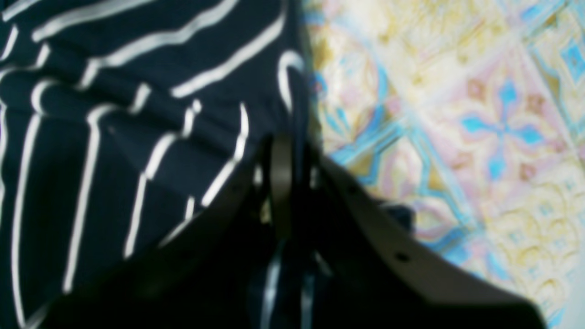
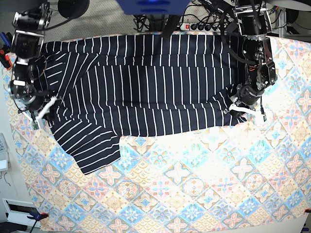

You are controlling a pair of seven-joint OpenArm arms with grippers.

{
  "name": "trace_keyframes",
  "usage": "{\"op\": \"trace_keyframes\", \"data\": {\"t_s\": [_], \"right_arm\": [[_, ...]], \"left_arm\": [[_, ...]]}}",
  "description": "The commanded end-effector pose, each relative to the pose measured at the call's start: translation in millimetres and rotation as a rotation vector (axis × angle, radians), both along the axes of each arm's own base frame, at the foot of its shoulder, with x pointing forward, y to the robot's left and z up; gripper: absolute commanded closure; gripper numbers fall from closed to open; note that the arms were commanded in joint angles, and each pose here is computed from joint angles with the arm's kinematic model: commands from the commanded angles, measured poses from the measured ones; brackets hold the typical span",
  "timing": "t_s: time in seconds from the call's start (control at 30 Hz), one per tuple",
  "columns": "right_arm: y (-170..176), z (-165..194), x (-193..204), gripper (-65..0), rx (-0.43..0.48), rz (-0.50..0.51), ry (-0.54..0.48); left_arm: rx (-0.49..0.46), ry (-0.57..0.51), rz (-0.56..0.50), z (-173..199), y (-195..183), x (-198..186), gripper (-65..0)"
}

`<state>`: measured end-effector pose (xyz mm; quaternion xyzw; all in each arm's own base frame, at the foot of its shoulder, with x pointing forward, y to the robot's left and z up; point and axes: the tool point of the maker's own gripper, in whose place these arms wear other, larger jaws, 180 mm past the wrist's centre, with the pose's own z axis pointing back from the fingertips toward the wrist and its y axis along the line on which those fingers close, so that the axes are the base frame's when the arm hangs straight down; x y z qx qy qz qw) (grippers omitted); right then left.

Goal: Fold the T-shirt properly
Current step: 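Drag the grasped fabric with both grippers toward the robot, folding the shirt, then pull the folded shirt further toward the robot with both grippers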

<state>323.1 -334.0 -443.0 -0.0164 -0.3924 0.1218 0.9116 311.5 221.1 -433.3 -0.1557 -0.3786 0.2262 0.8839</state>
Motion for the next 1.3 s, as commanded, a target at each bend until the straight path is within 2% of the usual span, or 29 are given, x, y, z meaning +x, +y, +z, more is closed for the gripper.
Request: {"op": "trace_keyframes", "data": {"t_s": [0.0,0.13,0.4,0.63,0.87,1.07,1.2,1.27], "right_arm": [[-16,22,6,-3.3,-0.035,-0.011,-0.053],[-24,31,-13,-3.3,-0.074,-0.019,-0.062],[-37,45,-53,-3.3,-0.137,-0.029,-0.070],[-35,58,-83,-3.3,-0.062,-0.064,-0.107],[-34,53,-108,-3.3,-0.081,-0.047,-0.062],[-32,51,-109,-3.3,-0.078,-0.046,-0.057],[-31,51,-109,-3.4,-0.077,-0.044,-0.054],[-33,46,-113,-3.6,-0.086,-0.048,-0.020]], "left_arm": [[0.020,-0.072,-0.018,20,3,10,0.0],[0.039,-0.108,-0.060,32,-4,2,0.0],[0.069,-0.109,-0.113,38,-11,-30,0.0],[0.088,-0.090,-0.147,42,-18,-62,0.0],[0.086,-0.016,-0.163,28,-22,-99,0.0],[0.089,0.051,-0.166,13,-20,-123,0.0],[0.106,0.118,-0.153,-9,-12,-133,0.0],[0.119,0.164,-0.148,-24,-6,-138,0.0]]}}
